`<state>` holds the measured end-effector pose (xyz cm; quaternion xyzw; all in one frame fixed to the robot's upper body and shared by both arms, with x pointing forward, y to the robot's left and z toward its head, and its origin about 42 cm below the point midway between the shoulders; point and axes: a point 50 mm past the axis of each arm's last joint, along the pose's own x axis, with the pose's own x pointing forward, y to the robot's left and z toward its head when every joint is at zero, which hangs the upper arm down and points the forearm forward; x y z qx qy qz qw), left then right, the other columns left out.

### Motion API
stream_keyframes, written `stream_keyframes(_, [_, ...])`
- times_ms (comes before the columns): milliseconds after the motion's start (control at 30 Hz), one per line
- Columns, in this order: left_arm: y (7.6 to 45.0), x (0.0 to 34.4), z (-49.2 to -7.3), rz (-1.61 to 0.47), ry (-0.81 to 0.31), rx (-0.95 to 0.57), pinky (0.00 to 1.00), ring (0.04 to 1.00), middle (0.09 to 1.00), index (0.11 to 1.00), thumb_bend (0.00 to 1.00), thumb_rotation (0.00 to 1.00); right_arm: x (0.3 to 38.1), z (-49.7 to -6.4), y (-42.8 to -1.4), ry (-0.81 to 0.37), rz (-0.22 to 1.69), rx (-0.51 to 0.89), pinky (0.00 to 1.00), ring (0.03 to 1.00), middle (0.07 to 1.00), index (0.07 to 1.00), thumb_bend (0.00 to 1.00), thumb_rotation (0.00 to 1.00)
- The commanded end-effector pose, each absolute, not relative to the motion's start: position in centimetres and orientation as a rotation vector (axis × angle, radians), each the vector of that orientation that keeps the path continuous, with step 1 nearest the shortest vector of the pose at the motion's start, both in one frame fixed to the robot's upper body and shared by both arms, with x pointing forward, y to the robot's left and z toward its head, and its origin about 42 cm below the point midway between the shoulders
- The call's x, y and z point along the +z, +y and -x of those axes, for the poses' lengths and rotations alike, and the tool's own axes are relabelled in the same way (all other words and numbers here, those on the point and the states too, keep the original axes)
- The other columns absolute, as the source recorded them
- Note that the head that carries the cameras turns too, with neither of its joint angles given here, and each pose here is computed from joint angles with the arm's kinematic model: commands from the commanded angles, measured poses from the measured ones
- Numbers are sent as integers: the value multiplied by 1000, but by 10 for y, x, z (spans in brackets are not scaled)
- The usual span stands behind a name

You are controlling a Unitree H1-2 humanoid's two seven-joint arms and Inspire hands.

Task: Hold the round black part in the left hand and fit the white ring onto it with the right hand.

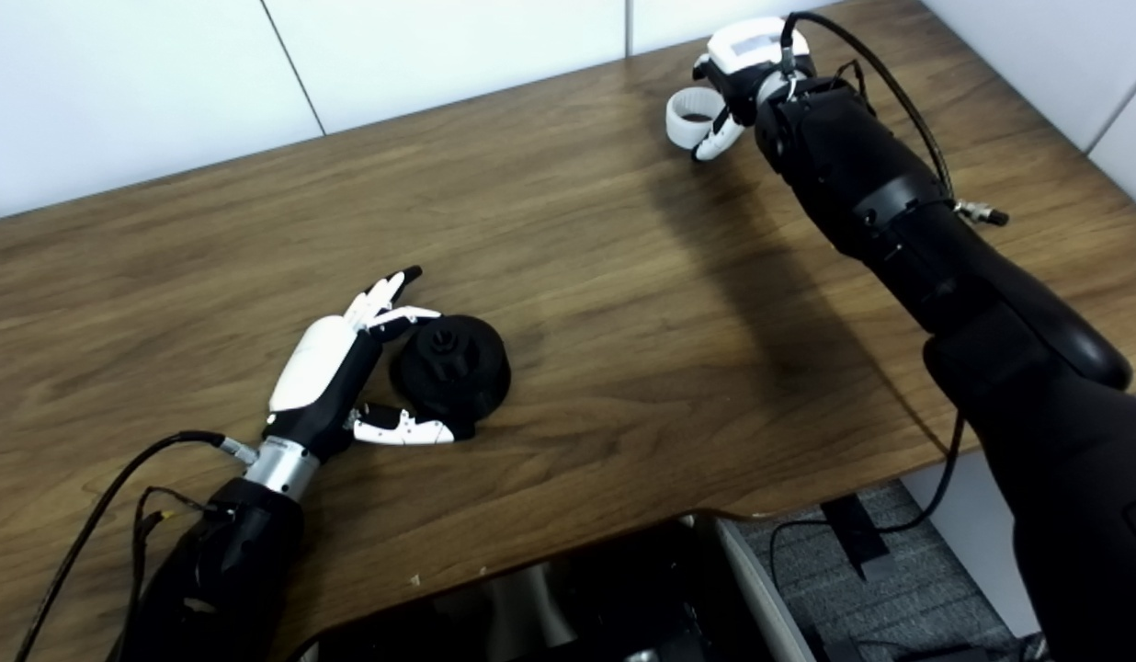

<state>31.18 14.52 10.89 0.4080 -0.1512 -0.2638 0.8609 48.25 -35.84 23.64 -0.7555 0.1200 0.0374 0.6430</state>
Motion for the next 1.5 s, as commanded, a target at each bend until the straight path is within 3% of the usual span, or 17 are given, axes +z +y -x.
stream_keyframes(0, [149,83,-297,-949,-229,-645,1000,1000,1000,631,1000,328,270,-496,-348,178,1724,29,962,856,755,849,727,416])
stream_keyframes(433, [150,86,-298,-955,-228,-643,1000,1000,1000,632,1000,336,270,-494,-352,116,1714,8,951,798,663,701,672,302])
stream_keyframes(1267, [151,84,-297,-952,-227,-646,1000,1000,1000,633,1000,329,272,-489,-360,65,1679,-36,1000,775,577,618,650,258])
stream_keyframes(1333, [151,84,-297,-956,-227,-646,1000,1000,1000,633,1000,330,275,-489,-363,57,1686,-46,1000,765,568,521,539,178])
stream_keyframes(1467, [151,84,-297,-959,-229,-645,1000,1000,1000,633,1000,342,286,-487,-366,32,1693,-69,1000,760,574,497,511,157])
